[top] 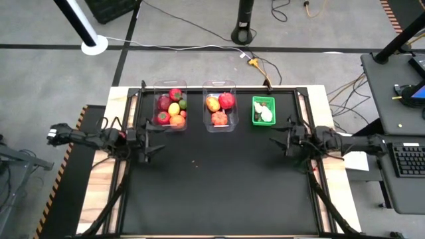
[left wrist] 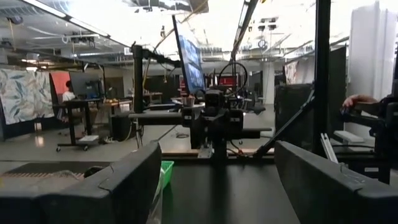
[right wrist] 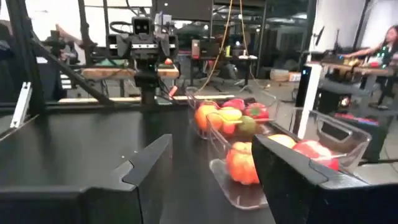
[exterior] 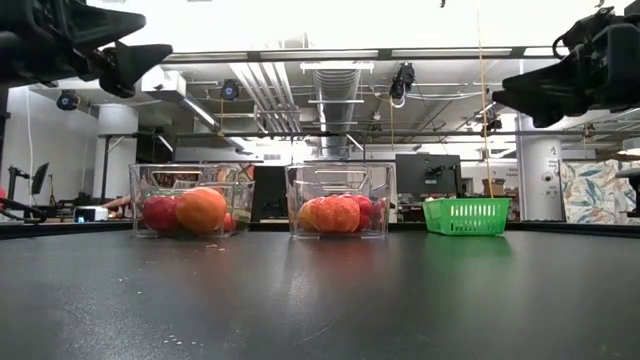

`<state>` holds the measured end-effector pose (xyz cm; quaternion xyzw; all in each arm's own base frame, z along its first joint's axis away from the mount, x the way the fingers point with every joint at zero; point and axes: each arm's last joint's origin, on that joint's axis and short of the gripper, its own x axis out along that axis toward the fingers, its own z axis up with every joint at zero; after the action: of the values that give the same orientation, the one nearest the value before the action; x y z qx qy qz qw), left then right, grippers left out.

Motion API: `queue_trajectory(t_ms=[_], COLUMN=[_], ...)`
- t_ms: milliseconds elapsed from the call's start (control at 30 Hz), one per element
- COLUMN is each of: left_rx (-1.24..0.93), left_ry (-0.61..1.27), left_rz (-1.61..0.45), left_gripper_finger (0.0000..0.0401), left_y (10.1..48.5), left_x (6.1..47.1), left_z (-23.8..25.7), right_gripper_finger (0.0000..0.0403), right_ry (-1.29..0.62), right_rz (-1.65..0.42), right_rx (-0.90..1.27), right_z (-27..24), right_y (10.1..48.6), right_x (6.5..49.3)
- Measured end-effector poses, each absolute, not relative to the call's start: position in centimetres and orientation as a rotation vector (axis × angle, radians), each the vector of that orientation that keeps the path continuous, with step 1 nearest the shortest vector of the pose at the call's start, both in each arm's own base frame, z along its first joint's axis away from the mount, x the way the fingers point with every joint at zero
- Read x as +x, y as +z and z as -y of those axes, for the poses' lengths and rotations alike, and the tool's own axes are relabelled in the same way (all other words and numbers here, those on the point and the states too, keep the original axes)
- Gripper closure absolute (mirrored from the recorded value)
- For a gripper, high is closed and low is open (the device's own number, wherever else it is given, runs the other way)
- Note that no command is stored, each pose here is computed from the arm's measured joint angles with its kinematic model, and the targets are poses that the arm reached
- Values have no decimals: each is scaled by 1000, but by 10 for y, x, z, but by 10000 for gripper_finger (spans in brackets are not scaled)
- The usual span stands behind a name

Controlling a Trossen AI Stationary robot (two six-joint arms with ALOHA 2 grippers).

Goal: Sort produce into baskets
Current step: Return to Home Position

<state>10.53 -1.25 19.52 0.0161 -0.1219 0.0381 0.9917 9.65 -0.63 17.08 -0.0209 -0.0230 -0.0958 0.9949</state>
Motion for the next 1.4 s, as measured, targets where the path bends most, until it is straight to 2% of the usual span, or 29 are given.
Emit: queue_trajectory(t_ms=[300,700,1133,1400], left_rx=[39,46,3,7], left_ry=[75,74,80,80], left_rz=[215,183,371,359], left_gripper_finger=[109,109,109,109], left_y=[192,190,202,201], left_x=[108,110,89,89], left_z=[13,13,10,10], right_gripper_finger=[190,190,190,190], right_ry=[-197,-197,-201,-200], right_rz=[57,57,55,56], right_rx=[61,64,56,56], right_z=[7,7,7,7], right_y=[171,171,171,171], right_x=[96,96,96,96])
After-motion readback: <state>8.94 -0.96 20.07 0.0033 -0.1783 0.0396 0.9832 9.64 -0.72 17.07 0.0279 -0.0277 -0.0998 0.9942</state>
